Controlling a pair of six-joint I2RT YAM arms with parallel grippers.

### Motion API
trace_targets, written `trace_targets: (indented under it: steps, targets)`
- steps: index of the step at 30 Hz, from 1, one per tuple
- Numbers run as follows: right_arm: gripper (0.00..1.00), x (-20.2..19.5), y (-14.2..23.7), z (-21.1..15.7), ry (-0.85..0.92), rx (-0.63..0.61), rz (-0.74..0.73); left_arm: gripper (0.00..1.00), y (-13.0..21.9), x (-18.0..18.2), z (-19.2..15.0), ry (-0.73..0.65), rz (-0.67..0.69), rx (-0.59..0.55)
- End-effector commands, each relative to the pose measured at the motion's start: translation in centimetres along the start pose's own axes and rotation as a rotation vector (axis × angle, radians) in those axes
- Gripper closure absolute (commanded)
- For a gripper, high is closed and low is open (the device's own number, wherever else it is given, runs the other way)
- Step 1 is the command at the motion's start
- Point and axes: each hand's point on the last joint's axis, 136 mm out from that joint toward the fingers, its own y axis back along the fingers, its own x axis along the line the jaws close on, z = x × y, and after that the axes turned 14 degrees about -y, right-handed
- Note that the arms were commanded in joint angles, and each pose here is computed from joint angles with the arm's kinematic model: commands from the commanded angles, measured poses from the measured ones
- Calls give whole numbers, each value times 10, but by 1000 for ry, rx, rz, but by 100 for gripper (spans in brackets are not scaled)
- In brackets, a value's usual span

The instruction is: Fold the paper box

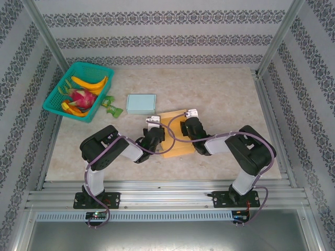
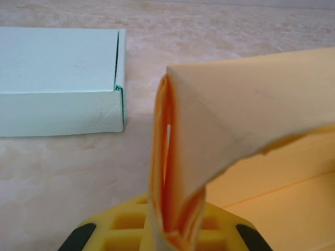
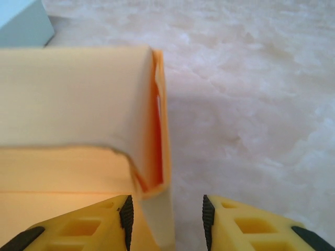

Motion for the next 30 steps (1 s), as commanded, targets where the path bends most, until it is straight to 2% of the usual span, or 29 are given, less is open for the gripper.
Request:
trace_targets:
  steps: [1, 4, 12, 17, 20, 24, 30]
  targets:
    - [58, 8, 2, 27, 1, -80, 6, 100, 0, 10, -11, -34, 31, 50]
    - [59, 5, -1, 33, 1, -103, -31, 100, 0, 9, -11, -34, 30, 50]
    - [73, -35, 10, 38, -89, -186, -203, 100, 0, 13, -12, -36, 53, 54]
    - [74, -47, 13, 34, -90, -184, -256, 100, 0, 14, -13, -37, 61, 56]
    - [69, -26, 13, 30, -66, -153, -140, 100, -1, 14, -14, -40, 66, 59]
    - [61, 6, 34, 23, -20, -125, 0, 100, -4, 14, -15, -50, 74, 64]
    - [49, 5, 79, 9, -87, -87, 97, 100, -4, 15, -14, -68, 79, 56]
